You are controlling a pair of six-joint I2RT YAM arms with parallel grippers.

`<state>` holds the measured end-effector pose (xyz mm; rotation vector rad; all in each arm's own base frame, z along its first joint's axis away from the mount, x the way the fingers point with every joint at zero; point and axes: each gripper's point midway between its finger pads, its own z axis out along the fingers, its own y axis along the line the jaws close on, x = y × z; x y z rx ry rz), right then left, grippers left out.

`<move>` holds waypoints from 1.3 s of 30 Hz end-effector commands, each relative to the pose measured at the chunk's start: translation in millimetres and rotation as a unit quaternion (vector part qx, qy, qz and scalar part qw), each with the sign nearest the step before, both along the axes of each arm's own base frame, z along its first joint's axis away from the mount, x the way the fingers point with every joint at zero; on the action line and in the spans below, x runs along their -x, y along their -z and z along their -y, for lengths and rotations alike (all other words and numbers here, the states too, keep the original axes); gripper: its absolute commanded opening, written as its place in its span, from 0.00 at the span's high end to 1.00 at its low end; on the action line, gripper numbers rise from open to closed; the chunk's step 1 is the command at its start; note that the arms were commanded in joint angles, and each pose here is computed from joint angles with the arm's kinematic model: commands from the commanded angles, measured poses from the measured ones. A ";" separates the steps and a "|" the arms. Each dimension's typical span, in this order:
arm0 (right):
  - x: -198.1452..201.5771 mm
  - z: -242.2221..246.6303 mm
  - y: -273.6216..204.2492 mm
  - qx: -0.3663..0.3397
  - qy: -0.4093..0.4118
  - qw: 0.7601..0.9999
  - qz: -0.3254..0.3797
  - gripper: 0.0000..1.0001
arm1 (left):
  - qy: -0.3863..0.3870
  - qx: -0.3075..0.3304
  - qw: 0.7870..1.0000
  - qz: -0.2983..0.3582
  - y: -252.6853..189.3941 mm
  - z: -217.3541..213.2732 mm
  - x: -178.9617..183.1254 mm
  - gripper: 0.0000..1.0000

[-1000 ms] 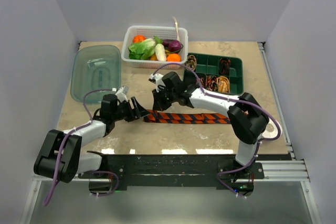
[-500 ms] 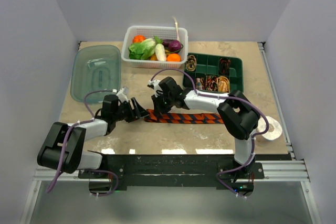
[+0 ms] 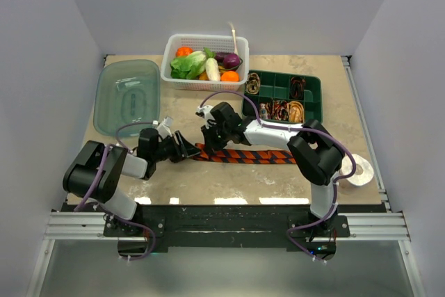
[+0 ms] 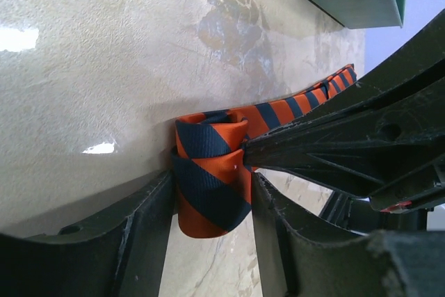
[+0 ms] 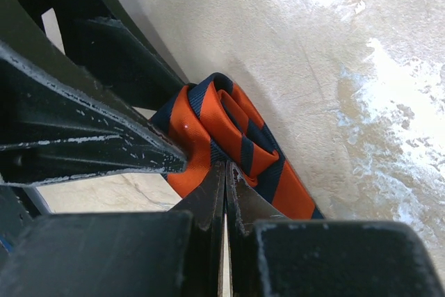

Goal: Roll the ties
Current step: Roll the tie at the center of the board.

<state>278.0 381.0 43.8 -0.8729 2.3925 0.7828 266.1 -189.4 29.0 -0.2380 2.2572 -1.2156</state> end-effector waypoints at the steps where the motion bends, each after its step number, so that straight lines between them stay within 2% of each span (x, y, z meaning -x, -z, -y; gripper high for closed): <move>1: -2.9 0.7 3.8 0.005 -0.003 1.000 0.014 1.00 | 0.001 0.026 1.000 0.008 -2.5 3.9 -3.7 0.49; 4: -2.2 -1.3 3.1 0.001 -0.005 1.000 0.013 1.00 | 0.000 0.027 0.999 0.017 -5.3 4.7 -8.2 0.56; 8: -3.1 -3.4 -1.9 -0.005 -0.008 1.000 0.015 1.00 | -0.004 0.021 0.999 0.028 -8.3 3.0 -11.8 0.77; 11: -4.4 -5.7 -8.8 -0.011 -0.008 1.000 0.019 1.00 | -0.005 0.006 1.000 0.024 -4.5 0.8 -12.8 0.87; 14: -6.4 -8.8 -16.5 -0.018 -0.010 1.000 0.023 1.00 | -0.008 -0.011 1.000 0.016 0.0 -2.5 -13.7 0.93; 23: -13.9 -15.2 -35.1 -0.029 -0.007 0.999 0.037 1.00 | -0.026 -0.089 0.996 0.007 0.0 -20.6 -20.3 0.96; 29: -17.8 -16.7 -30.2 -0.023 -0.004 0.999 0.038 1.00 | -0.027 -0.153 0.988 0.006 -6.9 -34.2 -27.6 0.97; 39: -29.0 -32.2 -16.3 -0.027 0.002 0.999 0.031 1.00 | -0.035 -0.267 0.963 0.002 -21.6 -43.4 -35.5 0.97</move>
